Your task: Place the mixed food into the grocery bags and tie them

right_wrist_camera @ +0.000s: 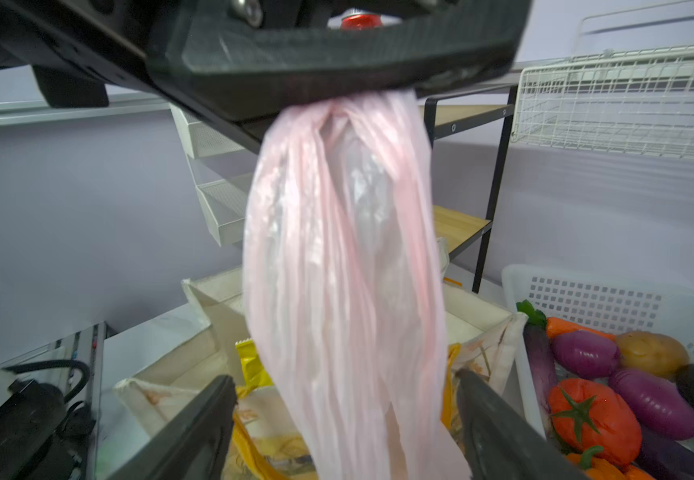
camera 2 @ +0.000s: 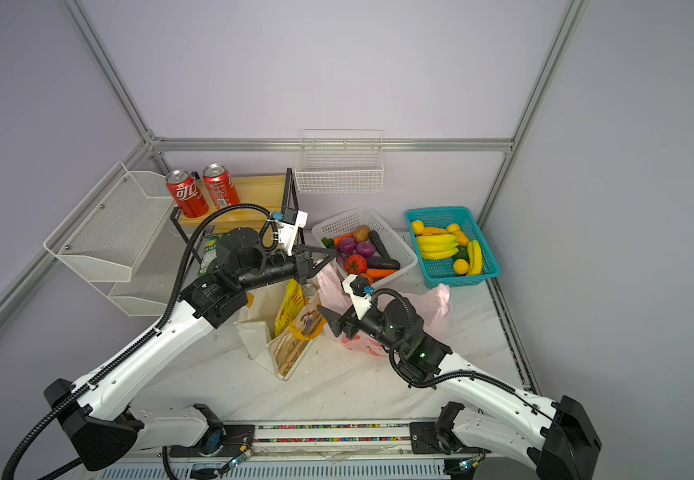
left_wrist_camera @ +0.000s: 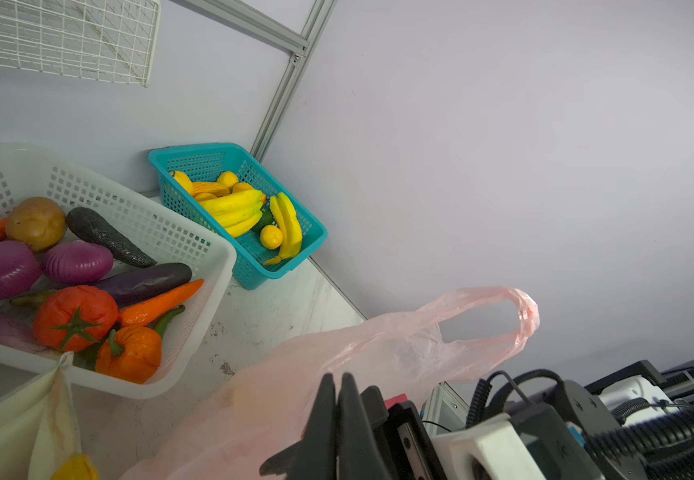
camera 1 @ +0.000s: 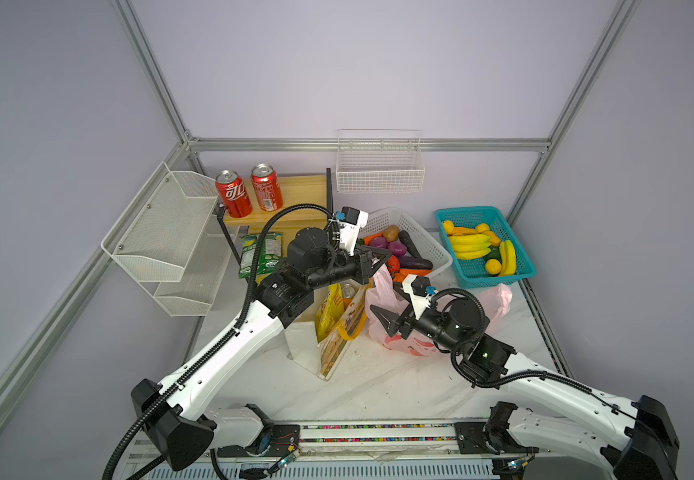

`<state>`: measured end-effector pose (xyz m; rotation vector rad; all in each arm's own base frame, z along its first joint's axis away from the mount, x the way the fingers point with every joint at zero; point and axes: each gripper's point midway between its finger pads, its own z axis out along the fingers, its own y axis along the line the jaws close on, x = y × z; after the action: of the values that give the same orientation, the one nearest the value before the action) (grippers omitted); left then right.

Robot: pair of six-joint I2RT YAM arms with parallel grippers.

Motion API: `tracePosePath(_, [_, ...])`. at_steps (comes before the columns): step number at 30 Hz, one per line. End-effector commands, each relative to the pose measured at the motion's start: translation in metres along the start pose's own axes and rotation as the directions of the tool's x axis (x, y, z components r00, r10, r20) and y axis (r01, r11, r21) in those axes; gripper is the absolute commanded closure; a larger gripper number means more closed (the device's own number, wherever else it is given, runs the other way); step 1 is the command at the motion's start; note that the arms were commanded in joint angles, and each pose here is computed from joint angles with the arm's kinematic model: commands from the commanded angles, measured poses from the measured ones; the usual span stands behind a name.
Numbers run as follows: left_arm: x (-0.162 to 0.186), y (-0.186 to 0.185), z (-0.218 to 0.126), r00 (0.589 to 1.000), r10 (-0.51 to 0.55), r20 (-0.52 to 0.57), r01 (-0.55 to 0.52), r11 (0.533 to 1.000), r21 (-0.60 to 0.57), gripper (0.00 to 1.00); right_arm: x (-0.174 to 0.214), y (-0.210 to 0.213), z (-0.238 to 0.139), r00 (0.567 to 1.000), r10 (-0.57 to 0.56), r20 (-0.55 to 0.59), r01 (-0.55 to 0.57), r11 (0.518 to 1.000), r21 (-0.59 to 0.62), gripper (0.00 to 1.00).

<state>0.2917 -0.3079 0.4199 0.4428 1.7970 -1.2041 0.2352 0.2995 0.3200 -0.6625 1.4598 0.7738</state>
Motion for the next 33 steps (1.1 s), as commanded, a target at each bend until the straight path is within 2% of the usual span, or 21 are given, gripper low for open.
tracePosePath(1, [-0.016, -0.013, -0.012, 0.997, -0.018, 0.07, 0.015, 0.999, 0.031, 1.0, -0.041, -0.029, 0.003, 0.988, -0.016, 0.153, -0.023, 0.968, 0.25, 0.15])
tracePosePath(6, [-0.017, -0.015, -0.013, 0.997, -0.032, 0.073, 0.03, 0.999, 0.038, 1.0, -0.032, -0.042, 0.02, 0.984, 0.018, 0.178, -0.093, 0.902, 0.422, 0.2])
tracePosePath(8, [-0.018, -0.017, -0.014, 0.996, -0.034, 0.076, 0.031, 0.999, 0.042, 1.0, -0.021, -0.045, 0.027, 0.983, 0.039, 0.181, -0.118, 0.885, 0.451, 0.28])
tracePosePath(11, [-0.022, -0.015, -0.018, 0.994, -0.043, 0.097, 0.041, 0.999, 0.024, 1.0, 0.016, -0.054, 0.03, 0.986, 0.077, 0.147, -0.141, 0.855, 0.5, 0.43])
tracePosePath(15, [-0.028, -0.007, -0.022, 0.991, -0.045, 0.126, 0.048, 0.999, -0.018, 1.0, 0.058, -0.055, 0.024, 0.991, 0.106, 0.087, -0.135, 0.859, 0.494, 0.6])
tracePosePath(17, [-0.029, 0.001, -0.021, 0.991, -0.049, 0.128, 0.054, 0.998, -0.036, 1.0, 0.061, -0.052, 0.021, 0.992, 0.107, 0.069, -0.127, 0.869, 0.479, 0.65])
tracePosePath(20, [-0.031, 0.008, -0.019, 0.991, -0.051, 0.125, 0.057, 0.997, -0.049, 1.0, 0.055, -0.045, 0.022, 0.995, 0.085, 0.046, -0.097, 0.894, 0.437, 0.66])
tracePosePath(21, [-0.031, 0.011, -0.018, 0.991, -0.053, 0.122, 0.061, 0.997, -0.056, 1.0, 0.053, -0.043, 0.022, 0.996, 0.078, 0.037, -0.087, 0.899, 0.429, 0.65])
tracePosePath(22, [-0.034, 0.012, -0.018, 0.991, -0.048, 0.123, 0.056, 0.997, -0.061, 1.0, 0.049, -0.041, 0.024, 0.997, 0.066, 0.03, -0.072, 0.906, 0.416, 0.59])
tracePosePath(25, [-0.04, 0.022, -0.019, 0.991, -0.032, 0.13, 0.045, 0.994, -0.095, 1.0, 0.041, -0.031, 0.03, 0.999, 0.041, -0.024, -0.029, 0.928, 0.371, 0.32])
tracePosePath(29, [-0.05, 0.04, -0.021, 0.99, -0.026, 0.14, 0.047, 0.987, -0.151, 1.0, 0.036, -0.021, 0.028, 0.99, 0.027, -0.14, 0.02, 0.948, 0.317, 0.1])
tracePosePath(31, [-0.056, 0.047, -0.023, 0.99, -0.007, 0.144, 0.033, 0.983, -0.178, 1.0, 0.025, -0.017, 0.018, 0.985, 0.026, -0.173, 0.025, 0.957, 0.288, 0.03])
tracePosePath(33, [-0.062, 0.06, -0.027, 0.989, 0.001, 0.146, 0.031, 0.975, -0.219, 1.0, 0.01, -0.01, 0.007, 0.981, 0.023, -0.191, 0.025, 0.968, 0.248, 0.03])
